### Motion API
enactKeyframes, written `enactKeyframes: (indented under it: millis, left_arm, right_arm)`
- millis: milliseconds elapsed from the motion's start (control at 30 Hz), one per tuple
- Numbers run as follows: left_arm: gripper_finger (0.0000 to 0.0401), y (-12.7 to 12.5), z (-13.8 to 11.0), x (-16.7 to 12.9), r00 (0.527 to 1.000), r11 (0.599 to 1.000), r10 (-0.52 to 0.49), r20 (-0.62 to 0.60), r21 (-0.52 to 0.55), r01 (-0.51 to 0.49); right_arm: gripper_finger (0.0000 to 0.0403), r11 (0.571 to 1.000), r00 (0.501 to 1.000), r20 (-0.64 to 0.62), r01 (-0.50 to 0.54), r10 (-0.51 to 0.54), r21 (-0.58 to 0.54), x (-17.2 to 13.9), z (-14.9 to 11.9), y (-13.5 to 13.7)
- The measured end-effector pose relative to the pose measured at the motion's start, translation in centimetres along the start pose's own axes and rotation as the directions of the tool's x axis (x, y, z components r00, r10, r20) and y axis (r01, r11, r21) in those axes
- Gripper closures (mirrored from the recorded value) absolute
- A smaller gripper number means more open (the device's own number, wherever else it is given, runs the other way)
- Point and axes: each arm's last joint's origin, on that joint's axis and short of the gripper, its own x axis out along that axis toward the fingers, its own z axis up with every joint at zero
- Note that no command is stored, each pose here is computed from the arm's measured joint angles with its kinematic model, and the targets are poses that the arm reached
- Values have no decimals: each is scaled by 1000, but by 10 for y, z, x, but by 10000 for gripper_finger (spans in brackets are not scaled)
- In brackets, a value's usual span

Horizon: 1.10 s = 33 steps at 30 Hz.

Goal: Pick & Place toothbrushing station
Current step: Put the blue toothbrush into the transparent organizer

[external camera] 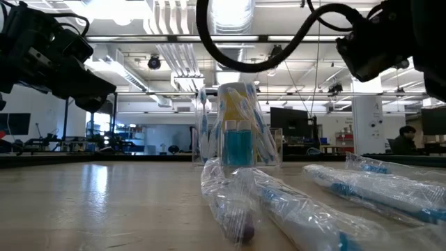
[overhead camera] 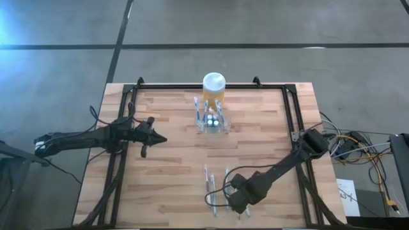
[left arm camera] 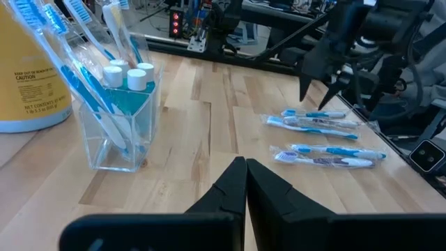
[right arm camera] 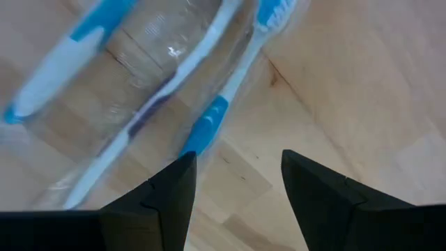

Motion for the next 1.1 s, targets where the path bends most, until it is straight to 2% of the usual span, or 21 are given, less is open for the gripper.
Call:
enactKeyframes:
  millis: [200, 300, 567, 667, 833, 1100]
  left_arm:
    - [389, 0, 0, 0, 1000, 1000, 0, -1, 0, 0]
    - [389, 0, 0, 0, 1000, 1000, 0, -1, 0, 0]
    - [389, 0, 0, 0, 1000, 1000, 0, -2, 0, 0]
    - [389, 0, 0, 0, 1000, 1000, 0, -2, -1, 0]
    - [389, 0, 0, 0, 1000, 1000, 0, -3, -2, 0]
    - [389, 0, 0, 0, 1000, 1000, 0, -3, -2, 0]
  right_arm:
    - [197, 1000, 1000, 5, 14, -14, -14, 5, 0, 0]
    - [197, 1000, 1000, 19, 1, 0, -13, -2, 0, -2]
    - [197, 997, 991, 111, -78, 78, -8, -19, -2, -1]
    - [197, 997, 991, 112, -78, 77, 5, -11, -1, 3]
    - [197, 1000, 995, 101, -9, 9, 0, 7, -4, 4]
    - [210, 999, 997, 69, 21, -20, -25, 18, -7, 2]
